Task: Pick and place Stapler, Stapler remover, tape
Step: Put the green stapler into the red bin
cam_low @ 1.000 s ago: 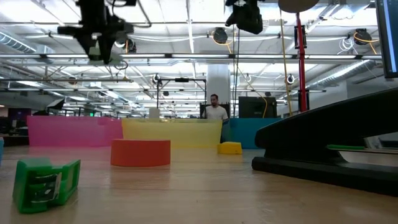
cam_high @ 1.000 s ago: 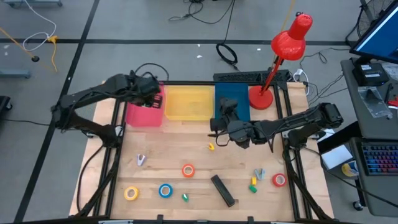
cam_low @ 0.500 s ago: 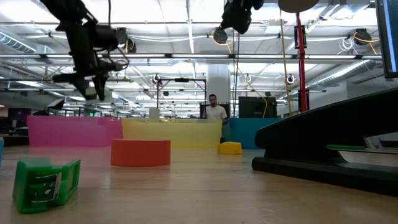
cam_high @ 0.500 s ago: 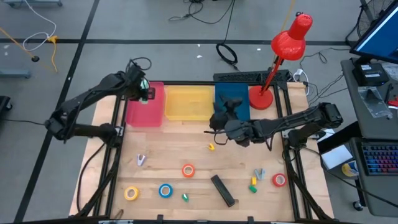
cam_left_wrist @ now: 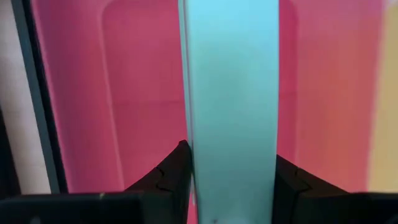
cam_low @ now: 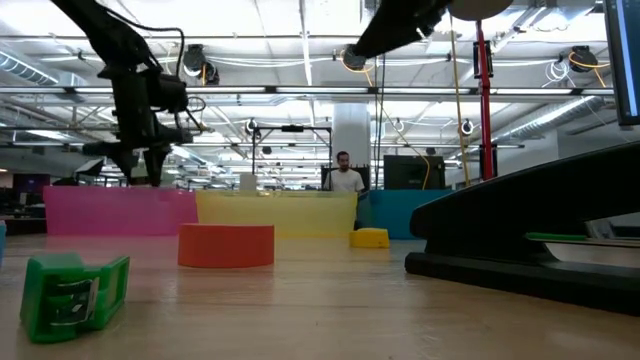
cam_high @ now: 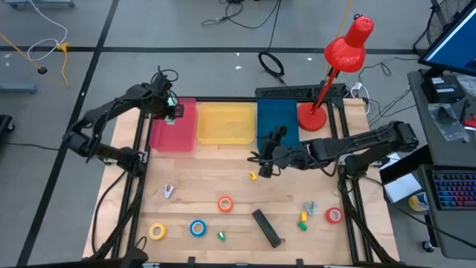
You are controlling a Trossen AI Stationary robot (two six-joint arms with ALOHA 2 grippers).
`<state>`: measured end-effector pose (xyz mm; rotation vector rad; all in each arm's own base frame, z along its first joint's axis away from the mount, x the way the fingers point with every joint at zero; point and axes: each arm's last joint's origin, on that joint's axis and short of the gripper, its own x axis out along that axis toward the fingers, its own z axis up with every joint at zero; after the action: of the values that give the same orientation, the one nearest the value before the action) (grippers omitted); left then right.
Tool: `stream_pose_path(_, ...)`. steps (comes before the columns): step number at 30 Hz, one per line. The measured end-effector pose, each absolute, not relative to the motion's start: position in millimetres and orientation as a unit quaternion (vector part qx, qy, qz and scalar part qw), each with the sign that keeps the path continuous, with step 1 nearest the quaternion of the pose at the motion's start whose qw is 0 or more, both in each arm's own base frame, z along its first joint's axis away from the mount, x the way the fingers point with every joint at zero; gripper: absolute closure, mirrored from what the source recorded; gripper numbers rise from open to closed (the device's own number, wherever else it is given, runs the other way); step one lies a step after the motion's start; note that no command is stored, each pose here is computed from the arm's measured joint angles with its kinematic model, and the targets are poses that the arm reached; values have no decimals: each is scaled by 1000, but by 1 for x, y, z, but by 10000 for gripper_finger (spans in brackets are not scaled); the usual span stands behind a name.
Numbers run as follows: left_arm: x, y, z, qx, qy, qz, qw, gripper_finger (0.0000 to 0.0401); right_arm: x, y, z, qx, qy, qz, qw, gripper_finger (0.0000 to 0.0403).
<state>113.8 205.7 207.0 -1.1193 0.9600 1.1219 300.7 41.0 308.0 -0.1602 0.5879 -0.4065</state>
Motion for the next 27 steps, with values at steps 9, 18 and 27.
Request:
stream_pose_path(9, 117, 215, 189, -499, 431, 486, 574, 269, 276, 35, 296, 10, 316, -103, 943, 165)
stream_pose_path(18, 116, 215, 187, -517, 423, 497, 554, 269, 234, 23, 271, 115, 233, -77, 963, 165)
stream_pose_path(27, 118, 203, 185, -522, 452, 523, 500, 269, 197, 19, 263, 167, 116, -62, 977, 165)
